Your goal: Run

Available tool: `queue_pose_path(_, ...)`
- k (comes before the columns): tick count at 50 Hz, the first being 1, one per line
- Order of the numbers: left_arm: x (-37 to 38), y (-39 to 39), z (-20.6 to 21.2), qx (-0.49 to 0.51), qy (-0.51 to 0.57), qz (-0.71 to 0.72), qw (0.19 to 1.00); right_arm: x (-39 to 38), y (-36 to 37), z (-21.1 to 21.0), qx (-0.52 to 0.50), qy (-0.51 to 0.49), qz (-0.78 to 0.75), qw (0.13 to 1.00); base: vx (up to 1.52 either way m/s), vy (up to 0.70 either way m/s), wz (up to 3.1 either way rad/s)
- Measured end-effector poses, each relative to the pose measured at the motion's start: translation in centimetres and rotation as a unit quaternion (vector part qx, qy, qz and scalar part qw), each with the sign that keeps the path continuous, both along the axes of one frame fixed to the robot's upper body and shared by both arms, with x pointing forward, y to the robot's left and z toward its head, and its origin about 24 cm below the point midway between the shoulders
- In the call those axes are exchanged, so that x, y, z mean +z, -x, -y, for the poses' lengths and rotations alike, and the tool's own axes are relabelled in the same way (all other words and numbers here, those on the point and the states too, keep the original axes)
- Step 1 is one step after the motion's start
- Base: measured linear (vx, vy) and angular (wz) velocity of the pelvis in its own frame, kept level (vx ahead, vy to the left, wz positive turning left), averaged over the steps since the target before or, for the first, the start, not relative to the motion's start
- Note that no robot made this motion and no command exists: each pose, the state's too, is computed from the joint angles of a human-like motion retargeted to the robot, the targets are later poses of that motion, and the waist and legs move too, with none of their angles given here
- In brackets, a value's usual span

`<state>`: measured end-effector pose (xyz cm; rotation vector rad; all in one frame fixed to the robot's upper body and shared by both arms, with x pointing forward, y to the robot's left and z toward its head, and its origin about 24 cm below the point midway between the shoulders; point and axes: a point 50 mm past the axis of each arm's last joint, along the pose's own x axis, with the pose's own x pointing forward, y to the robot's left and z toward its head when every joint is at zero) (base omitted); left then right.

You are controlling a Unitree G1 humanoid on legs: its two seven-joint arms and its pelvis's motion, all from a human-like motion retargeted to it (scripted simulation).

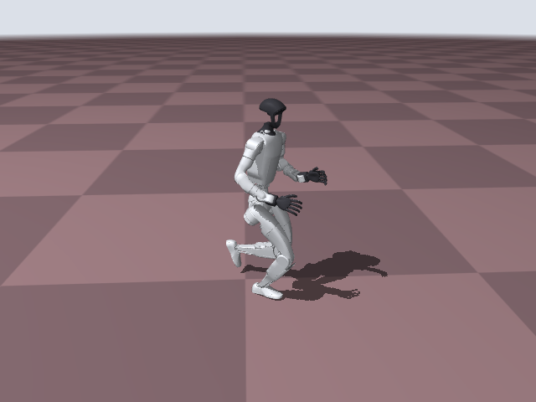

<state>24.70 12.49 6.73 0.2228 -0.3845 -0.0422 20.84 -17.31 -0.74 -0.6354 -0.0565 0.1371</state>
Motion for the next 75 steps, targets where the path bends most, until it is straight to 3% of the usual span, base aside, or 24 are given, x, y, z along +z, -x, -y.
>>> queue_pose_path(10,-8.1,5.9,-5.8,0.100,-0.051,-0.186,0.976,10.4,-6.8,-2.9,0.032,-0.023,0.237,0.971,0.00,-0.01,-0.04)
queue_pose_path(20,-8.9,9.9,-7.9,0.138,-0.048,-0.220,0.964,12.7,-5.8,-4.8,0.091,-0.049,0.290,0.952,0.01,0.07,0.12)
queue_pose_path(28,-5.9,5.6,-6.2,0.140,-0.080,-0.108,0.981,7.4,-5.0,-4.7,0.082,0.017,0.197,0.977,-0.02,0.04,-0.23)
queue_pose_path(38,1.6,-2.0,-1.9,0.100,-0.051,0.071,0.991,-3.2,0.8,-0.6,0.054,0.113,-0.036,0.991,0.00,0.00,-0.32)
queue_pose_path(49,1.2,-1.2,-0.8,0.035,-0.042,0.063,0.997,-6.4,4.7,1.3,0.023,0.097,-0.151,0.983,0.00,-0.07,-0.32)
queue_pose_path(57,-5.1,1.0,-2.9,0.084,-0.073,-0.090,0.990,-2.4,-2.5,0.0,0.024,0.134,-0.023,0.990,-0.02,-0.09,-0.13)
queue_pose_path(62,-8.1,4.2,-5.1,0.100,-0.083,-0.168,0.977,3.4,-6.7,-1.7,0.032,0.101,0.104,0.989,0.00,0.03,0.06)
queue_pose_path(69,-10.1,8.7,-7.8,0.125,-0.088,-0.235,0.960,8.2,-7.6,-3.3,0.060,0.051,0.200,0.977,0.03,0.08,0.18)
queue_pose_path(75,-10.3,9.6,-7.8,0.137,-0.085,-0.242,0.957,7.3,-7.1,-4.1,0.076,0.060,0.191,0.977,0.00,0.04,0.14)
